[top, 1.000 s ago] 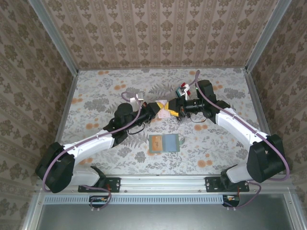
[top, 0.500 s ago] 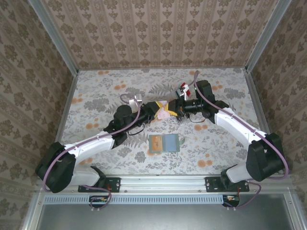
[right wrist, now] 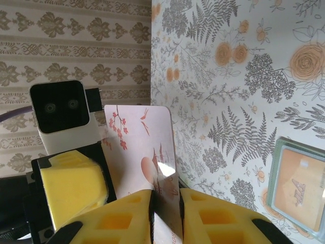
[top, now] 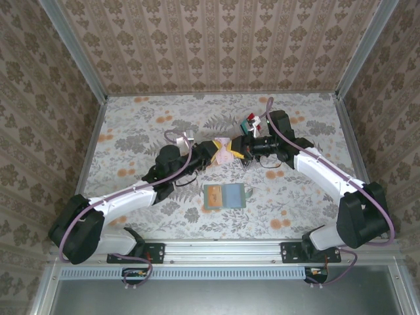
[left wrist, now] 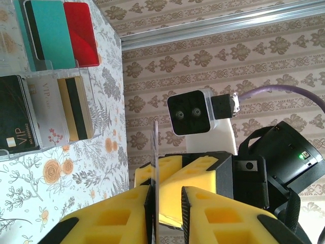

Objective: Put the credit cards into the card holder
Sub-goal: Pass the credit card, then place the credit card in the storage box.

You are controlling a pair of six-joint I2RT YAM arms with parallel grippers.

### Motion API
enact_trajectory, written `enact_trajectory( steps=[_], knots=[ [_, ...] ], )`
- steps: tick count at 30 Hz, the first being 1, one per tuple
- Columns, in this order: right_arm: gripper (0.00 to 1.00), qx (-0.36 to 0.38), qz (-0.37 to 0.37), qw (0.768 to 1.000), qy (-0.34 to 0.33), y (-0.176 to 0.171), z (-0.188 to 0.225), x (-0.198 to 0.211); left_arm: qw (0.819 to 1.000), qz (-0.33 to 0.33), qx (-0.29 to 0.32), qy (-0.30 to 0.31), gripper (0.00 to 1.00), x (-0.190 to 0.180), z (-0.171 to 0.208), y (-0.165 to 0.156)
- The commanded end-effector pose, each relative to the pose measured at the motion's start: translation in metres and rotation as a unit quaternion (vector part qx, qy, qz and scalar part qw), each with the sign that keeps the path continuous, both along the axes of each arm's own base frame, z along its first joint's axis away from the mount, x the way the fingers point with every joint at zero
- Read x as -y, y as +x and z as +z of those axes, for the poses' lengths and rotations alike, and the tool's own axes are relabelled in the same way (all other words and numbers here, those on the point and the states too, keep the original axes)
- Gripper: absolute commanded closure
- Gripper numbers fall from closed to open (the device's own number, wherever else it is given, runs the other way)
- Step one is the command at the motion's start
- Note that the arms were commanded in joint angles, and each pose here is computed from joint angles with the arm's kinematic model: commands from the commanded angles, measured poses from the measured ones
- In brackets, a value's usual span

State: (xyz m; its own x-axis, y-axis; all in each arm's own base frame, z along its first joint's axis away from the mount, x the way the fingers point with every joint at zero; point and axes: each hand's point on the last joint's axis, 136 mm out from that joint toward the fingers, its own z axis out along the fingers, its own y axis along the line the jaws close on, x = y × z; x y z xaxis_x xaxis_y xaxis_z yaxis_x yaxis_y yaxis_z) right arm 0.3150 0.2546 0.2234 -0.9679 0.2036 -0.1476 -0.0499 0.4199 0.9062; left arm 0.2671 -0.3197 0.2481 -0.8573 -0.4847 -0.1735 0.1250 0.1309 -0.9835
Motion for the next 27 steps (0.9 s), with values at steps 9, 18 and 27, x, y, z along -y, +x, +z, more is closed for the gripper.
enact_trajectory(
  steps=[9,18,27],
  knots=[
    [0.89,-0.026,-0.05,0.997,-0.044,0.003,-0.023,0.02,0.998,0.007,0.032,-0.045,0.8,-0.007,0.03,-0.001],
    [0.97,-0.01,-0.074,0.995,-0.065,0.002,-0.015,0.031,0.996,0.073,-0.028,-0.037,0.87,-0.032,0.004,0.005],
    [0.97,0.021,-0.089,0.984,-0.153,0.007,-0.021,0.052,0.981,0.128,-0.142,-0.02,1.0,-0.06,-0.038,0.002]
  ],
)
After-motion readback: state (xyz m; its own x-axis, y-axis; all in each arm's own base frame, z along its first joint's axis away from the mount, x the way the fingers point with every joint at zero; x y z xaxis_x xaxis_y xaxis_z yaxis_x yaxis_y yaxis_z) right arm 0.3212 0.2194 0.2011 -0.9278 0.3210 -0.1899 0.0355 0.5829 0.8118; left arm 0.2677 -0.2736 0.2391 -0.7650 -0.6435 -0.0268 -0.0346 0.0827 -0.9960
